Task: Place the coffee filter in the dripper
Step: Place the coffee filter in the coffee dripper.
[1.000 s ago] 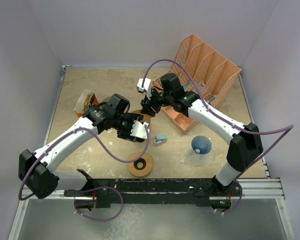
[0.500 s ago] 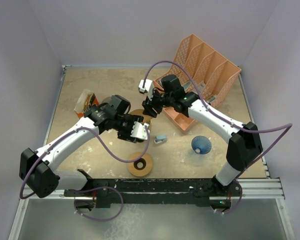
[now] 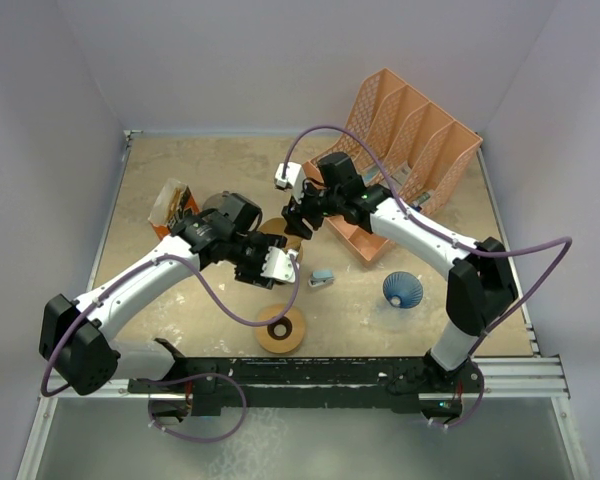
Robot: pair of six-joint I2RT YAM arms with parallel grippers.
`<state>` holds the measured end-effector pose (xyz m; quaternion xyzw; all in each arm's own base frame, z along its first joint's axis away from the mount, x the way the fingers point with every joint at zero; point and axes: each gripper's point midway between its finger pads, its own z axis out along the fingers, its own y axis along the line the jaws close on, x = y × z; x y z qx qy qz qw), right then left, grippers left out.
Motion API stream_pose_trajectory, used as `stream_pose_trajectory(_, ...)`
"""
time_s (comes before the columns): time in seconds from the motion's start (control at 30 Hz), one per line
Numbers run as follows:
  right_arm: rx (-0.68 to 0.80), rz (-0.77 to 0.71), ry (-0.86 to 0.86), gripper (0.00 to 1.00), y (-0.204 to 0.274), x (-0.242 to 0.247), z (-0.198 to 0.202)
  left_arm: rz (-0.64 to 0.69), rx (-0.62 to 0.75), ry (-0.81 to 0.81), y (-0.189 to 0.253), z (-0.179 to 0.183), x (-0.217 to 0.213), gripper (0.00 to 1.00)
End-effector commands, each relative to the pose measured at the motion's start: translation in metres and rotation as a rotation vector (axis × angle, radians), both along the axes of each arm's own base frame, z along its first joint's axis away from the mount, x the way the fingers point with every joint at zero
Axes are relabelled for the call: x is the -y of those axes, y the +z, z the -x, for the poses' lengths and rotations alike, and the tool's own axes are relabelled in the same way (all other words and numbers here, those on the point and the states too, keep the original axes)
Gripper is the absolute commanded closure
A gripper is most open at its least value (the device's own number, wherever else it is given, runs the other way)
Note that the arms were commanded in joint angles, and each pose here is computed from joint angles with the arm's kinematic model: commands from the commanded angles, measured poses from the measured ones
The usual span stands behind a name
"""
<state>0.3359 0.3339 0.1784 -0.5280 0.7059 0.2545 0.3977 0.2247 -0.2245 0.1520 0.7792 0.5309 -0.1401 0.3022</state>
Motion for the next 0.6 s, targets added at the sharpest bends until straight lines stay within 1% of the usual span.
stream_pose_trajectory(0.0,0.031,-0.014,-0.011,0.34,0.0085,0.0002,-0.0054,0.043,0.001,-0.031,0.0015,0.0014,0.0092,0.4)
stream_pose_trajectory(0.2,0.025,-0.013,-0.006,0.3,0.0068,-0.0005,-0.0047,0.043,-0.004,-0.022,-0.0018,0.0021,0.0085,0.4)
stream_pose_trajectory(0.57,0.016,-0.013,0.002,0.28,0.0038,-0.0009,-0.0031,0.049,0.004,-0.019,-0.0002,0.0019,0.0085,0.39)
